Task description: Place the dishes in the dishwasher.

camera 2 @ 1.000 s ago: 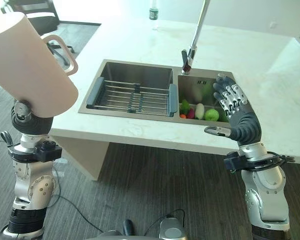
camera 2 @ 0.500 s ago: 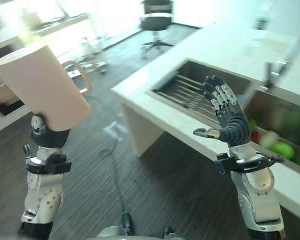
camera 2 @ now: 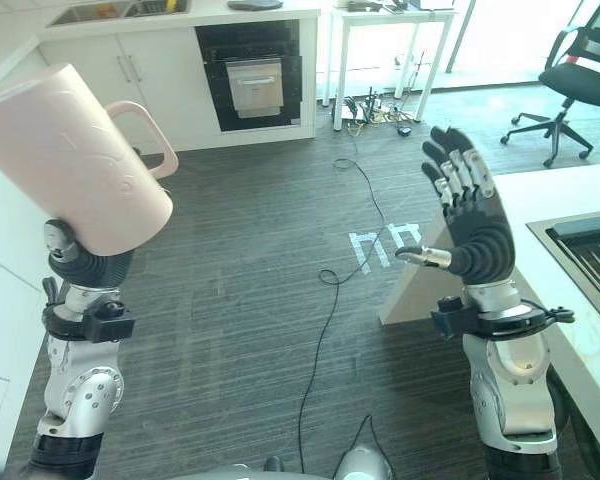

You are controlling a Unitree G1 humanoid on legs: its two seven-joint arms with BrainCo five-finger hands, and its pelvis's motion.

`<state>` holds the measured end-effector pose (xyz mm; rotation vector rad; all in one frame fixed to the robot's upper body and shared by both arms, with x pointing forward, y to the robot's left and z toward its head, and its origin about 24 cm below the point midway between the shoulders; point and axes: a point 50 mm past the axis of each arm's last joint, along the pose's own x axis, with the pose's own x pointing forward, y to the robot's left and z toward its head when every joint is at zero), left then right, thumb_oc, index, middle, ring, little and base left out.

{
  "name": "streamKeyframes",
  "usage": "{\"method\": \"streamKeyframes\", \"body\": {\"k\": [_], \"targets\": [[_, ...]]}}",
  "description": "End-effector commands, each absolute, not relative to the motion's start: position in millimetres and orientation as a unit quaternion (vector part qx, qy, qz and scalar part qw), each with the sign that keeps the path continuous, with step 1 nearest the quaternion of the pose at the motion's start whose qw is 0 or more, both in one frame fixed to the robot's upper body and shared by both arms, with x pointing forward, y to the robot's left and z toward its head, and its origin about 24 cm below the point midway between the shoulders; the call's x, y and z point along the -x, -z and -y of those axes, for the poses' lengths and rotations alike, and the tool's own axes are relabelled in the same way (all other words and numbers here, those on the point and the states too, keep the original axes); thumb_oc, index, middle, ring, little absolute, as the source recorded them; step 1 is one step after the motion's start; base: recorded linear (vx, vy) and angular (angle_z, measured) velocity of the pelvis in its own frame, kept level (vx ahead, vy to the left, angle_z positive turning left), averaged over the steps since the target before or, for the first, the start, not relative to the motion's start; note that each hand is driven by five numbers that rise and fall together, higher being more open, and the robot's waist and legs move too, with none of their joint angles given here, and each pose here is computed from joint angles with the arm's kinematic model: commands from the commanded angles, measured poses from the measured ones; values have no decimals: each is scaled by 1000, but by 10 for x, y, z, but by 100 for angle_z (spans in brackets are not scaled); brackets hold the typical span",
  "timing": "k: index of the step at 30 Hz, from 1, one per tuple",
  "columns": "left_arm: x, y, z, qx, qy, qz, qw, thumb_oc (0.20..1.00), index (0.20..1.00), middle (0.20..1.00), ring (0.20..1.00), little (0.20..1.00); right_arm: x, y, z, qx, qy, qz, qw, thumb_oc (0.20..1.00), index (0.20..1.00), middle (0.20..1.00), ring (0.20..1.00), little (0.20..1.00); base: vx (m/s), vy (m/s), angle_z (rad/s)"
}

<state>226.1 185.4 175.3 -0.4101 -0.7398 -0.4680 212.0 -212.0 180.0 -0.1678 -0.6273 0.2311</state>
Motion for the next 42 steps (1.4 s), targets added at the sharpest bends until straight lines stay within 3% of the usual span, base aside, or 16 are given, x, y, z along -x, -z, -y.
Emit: {"method": "streamKeyframes", "body": {"k": [1, 17, 18, 35, 42], "targets": [[-2218, -1995, -1900, 164, 237, 405, 868, 200, 200, 200, 200, 200, -2075, -1989, 2210, 91, -111, 358, 923, 1000, 1000, 1000, 1000, 1000, 104, -228, 82], [-2129, -1999, -1954, 158, 210, 415, 871, 200, 200, 200, 200, 200, -2118, -2081, 2090, 87, -161, 352, 918, 1000, 1000, 1000, 1000, 1000, 35, -217, 14], [-2161, -1993, -2017, 148, 145, 439, 874, 200, 200, 200, 200, 200, -2176, -2006, 1971, 73, -168, 357, 916, 1000, 1000, 1000, 1000, 1000, -30, -23, -1], [-2093, -1834, -2052, 169, 153, 413, 882, 200, 200, 200, 200, 200, -2111, -1995, 2099, 77, -176, 353, 916, 1000, 1000, 1000, 1000, 1000, 65, -113, 3], [-2058, -1721, -2081, 177, 153, 401, 886, 200, 200, 200, 200, 200, -2119, -1952, 2101, 92, -174, 340, 920, 1000, 1000, 1000, 1000, 1000, 441, 311, 0]]}}
